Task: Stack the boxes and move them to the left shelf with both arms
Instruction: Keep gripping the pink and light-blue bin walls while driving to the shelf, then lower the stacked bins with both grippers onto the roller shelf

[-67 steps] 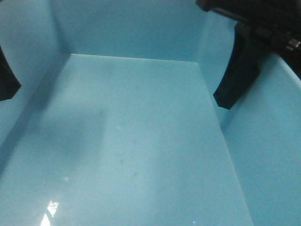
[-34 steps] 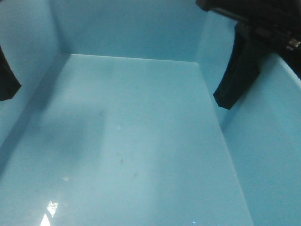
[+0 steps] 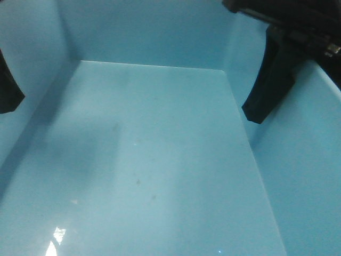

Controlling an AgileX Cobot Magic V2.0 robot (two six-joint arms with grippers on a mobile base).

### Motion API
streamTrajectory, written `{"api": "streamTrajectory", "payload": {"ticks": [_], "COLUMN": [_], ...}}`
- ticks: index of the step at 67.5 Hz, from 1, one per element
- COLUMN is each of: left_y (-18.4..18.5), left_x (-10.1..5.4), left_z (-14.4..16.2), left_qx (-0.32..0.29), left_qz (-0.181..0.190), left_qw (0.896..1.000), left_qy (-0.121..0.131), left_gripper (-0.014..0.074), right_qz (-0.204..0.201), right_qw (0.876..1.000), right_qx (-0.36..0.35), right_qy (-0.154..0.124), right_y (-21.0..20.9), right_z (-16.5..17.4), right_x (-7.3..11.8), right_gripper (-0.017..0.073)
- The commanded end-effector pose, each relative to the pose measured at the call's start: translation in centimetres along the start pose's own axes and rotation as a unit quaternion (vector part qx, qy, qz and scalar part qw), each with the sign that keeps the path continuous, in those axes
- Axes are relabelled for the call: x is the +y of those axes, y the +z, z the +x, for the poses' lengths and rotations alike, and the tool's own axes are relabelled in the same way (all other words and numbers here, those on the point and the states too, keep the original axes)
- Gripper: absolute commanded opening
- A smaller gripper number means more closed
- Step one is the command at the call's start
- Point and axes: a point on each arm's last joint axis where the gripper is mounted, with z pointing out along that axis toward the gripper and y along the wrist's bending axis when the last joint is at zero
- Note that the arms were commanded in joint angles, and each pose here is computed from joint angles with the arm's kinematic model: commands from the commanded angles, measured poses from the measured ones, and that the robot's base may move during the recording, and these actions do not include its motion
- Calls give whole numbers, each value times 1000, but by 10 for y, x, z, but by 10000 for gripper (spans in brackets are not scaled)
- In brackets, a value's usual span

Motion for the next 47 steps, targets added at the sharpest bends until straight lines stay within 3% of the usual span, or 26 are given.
{"api": "streamTrajectory", "payload": {"ticks": [1,12,34,47], "left_y": [-18,-19,-52,-66], "left_x": [1,0,-15,-26], "left_z": [-10,-12,-36,-65], "left_qx": [-59,-67,-136,-166], "left_qz": [5,9,32,6], "left_qw": [998,998,990,985], "left_qy": [16,16,31,52], "left_gripper": [-3,-3,-3,-3], "right_qz": [40,36,8,9], "right_qw": [997,996,987,982], "right_qx": [-47,-58,-131,-156], "right_qy": [-46,-51,-95,-107], "right_y": [-15,-18,-59,-75], "right_z": [-8,-12,-40,-65], "right_x": [-9,-7,17,31], "right_gripper": [60,60,60,60]}}
